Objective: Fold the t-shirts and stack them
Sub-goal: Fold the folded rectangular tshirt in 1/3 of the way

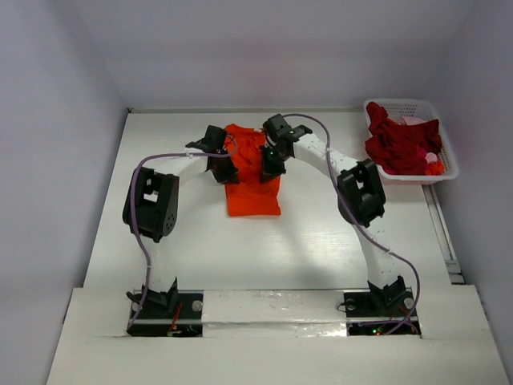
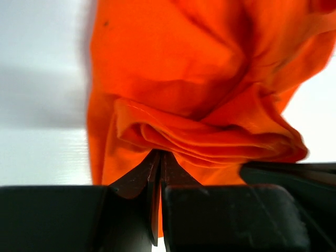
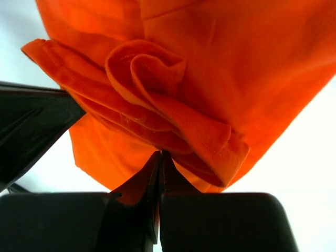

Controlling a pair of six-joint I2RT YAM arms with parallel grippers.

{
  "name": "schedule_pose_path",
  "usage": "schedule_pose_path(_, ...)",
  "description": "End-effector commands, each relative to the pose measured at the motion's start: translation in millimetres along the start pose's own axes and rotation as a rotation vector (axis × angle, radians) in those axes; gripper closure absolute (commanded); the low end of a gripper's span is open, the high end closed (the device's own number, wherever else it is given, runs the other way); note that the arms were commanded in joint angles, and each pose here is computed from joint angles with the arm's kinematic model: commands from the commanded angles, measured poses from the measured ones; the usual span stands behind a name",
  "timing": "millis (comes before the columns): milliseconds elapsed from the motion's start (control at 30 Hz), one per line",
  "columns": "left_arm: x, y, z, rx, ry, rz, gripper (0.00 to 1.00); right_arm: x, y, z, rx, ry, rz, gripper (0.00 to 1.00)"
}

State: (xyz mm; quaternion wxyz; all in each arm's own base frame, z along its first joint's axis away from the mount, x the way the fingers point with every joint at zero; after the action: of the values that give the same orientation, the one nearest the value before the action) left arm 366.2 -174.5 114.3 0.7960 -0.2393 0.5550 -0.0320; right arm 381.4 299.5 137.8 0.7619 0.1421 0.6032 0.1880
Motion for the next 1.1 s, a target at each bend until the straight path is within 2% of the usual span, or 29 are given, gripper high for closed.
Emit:
schedule_pose_path(0, -9.7, -16.0, 13.0, 0.027, -0.036, -0.046, 1.0, 1.7, 7.7, 8.0, -0.034, -0.027, 0.01, 1.0)
schedule_pose_path(267, 0.4, -14.3, 15.6, 0.035, -0.032, -0.029, 1.0, 14.1, 10.5, 24.0, -0.047, -0.054, -0.006, 1.0)
schedule_pose_path(500, 12.7, -13.3, 18.8, 0.036, -0.035, -0.023, 1.0, -20.4, 28.5, 45.8, -0.104, -0.161, -0.007, 1.0)
schedule_pose_path(733, 20.4, -14.6, 22.5, 0.034, -0.038, -0.024, 1.0, -36.9, 25.8, 36.6, -0.114, -0.18, -0.016, 1.0)
schedule_pose_path(933, 17.1, -22.7, 30.3, 0.039, -0.049, -0.044, 1.0, -43.8, 28.8, 25.5, -0.114, -0.136, 0.038, 1.0)
schedule_pose_path(1067, 19.9, -24.9, 34.2, 0.045, -0.05, -0.043, 1.0, -37.0, 29.7, 22.9, -0.117, -0.138, 0.034, 1.0)
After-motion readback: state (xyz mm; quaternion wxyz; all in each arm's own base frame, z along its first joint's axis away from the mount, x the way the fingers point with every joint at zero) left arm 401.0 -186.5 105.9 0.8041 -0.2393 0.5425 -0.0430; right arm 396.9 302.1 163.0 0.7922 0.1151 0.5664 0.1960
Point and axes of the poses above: each gripper's point midway between its finger pads, its own x axis out along the fingers, its own y axis along the line the jaws close on, z = x × y, the point moved 8 cm from there along -x, back along the fingers, and after that the axes turned 4 degrees about x, right-handed, at the moved point
